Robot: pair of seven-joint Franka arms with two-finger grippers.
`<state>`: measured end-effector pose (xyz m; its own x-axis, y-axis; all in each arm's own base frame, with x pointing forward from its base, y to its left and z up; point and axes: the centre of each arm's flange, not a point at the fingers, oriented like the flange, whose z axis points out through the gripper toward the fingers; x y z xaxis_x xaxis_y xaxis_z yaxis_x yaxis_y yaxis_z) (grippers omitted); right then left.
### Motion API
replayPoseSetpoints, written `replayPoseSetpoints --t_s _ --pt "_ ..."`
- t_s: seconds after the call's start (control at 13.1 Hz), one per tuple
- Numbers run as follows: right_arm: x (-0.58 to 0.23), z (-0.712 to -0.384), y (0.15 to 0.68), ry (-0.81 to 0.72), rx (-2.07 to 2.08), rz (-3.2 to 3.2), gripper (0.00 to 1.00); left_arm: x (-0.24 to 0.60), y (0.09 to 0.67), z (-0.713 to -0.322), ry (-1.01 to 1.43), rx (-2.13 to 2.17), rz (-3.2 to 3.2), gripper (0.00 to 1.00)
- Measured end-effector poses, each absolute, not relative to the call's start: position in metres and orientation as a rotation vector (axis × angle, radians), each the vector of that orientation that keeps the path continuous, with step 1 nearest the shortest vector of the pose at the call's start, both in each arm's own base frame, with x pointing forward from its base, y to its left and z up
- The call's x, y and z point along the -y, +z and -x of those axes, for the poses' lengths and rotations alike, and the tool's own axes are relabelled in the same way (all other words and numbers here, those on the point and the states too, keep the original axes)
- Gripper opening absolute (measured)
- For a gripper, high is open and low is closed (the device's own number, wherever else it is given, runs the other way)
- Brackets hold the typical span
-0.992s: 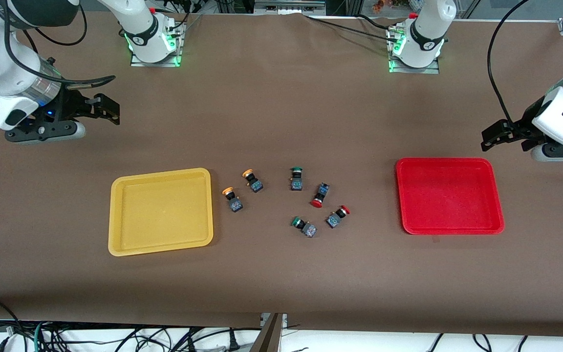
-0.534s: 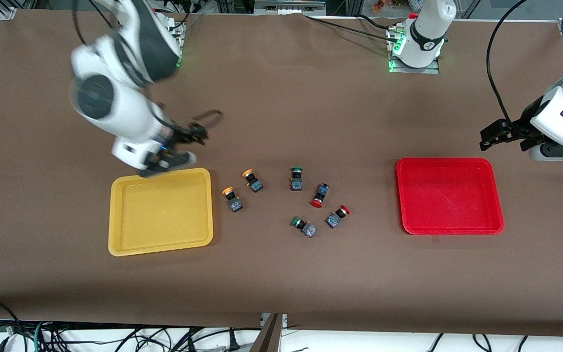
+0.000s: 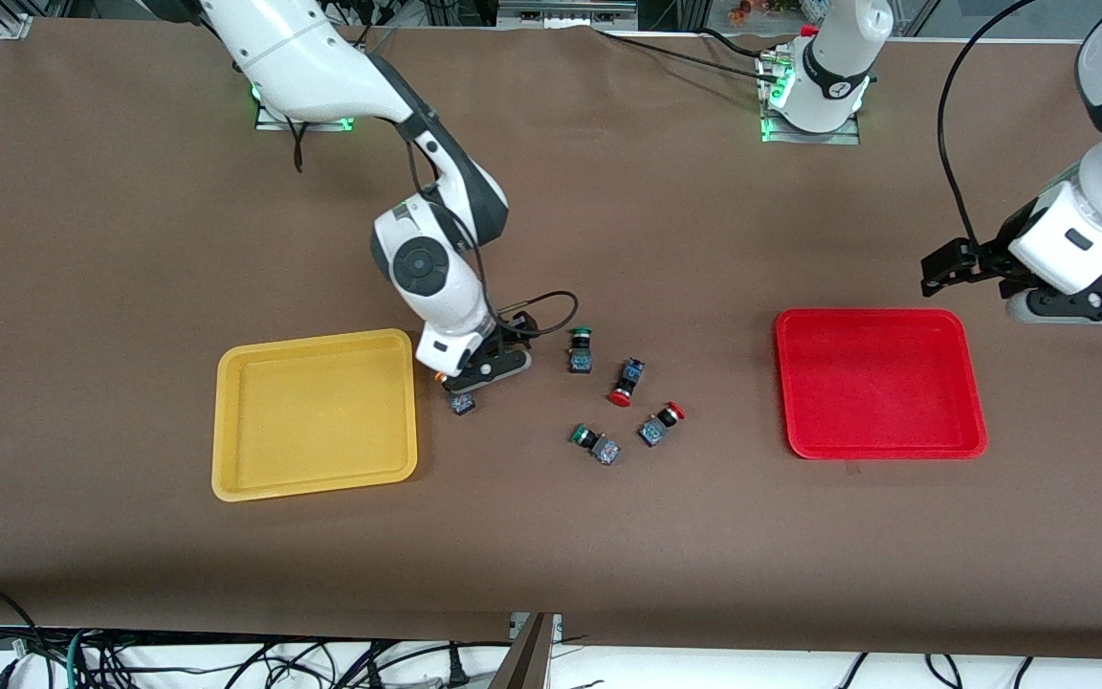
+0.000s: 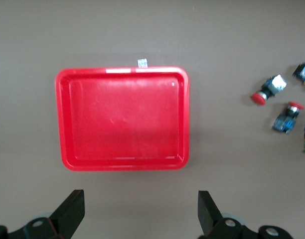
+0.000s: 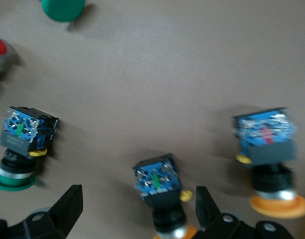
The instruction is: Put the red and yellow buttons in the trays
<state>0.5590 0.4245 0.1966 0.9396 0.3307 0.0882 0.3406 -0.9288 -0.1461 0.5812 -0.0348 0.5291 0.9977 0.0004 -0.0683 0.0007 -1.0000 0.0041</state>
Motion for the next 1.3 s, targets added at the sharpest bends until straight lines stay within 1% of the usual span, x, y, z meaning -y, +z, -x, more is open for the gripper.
replayPoseSetpoints --t_s 0.23,0.31,0.38,0.61,0.76,0.84,0.99,1.07,1.15,1.22,1.3 --pt "-0.421 -0.561 0.188 -0.114 0.559 2.969 0.97 0.054 0.484 -0.589 -0.259 0.046 -3.133 1.0" --pt "-0.417 -0.564 0.185 -0.117 0.563 2.98 0.87 0.066 0.464 -0.595 -0.289 0.073 -3.131 1.0" --pt "-0.414 -0.565 0.183 -0.115 0.563 2.986 0.72 0.082 0.444 -0.605 -0.266 0.108 -3.13 1.0" --pt "-0.413 -0.565 0.183 -0.104 0.526 2.997 0.41 0.143 0.373 -0.64 -0.072 0.245 -3.127 1.0" --pt "-0.412 -0.567 0.196 -0.054 0.524 3.018 0.41 0.19 0.339 -0.655 0.02 0.351 -3.104 1.0" --pt "-0.409 -0.574 0.217 -0.019 0.532 3.039 0.41 0.215 0.325 -0.659 0.044 0.401 -3.092 1.0" --pt "-0.379 -0.606 0.277 0.031 0.622 3.064 0.41 0.256 0.296 -0.664 0.056 0.48 -3.075 1.0" --pt "-0.349 -0.626 0.301 0.029 0.696 3.065 0.41 0.273 0.28 -0.665 0.072 0.512 -3.067 1.0" --pt "-0.311 -0.646 0.311 0.025 0.759 3.066 0.41 0.287 0.264 -0.666 0.096 0.535 -3.058 1.0" --pt "-0.266 -0.665 0.305 0.029 0.811 3.065 0.41 0.295 0.249 -0.667 0.127 0.547 -3.05 1.0" --pt "-0.226 -0.679 0.288 0.029 0.833 3.063 0.41 0.299 0.236 -0.668 0.155 0.553 -3.044 1.0"
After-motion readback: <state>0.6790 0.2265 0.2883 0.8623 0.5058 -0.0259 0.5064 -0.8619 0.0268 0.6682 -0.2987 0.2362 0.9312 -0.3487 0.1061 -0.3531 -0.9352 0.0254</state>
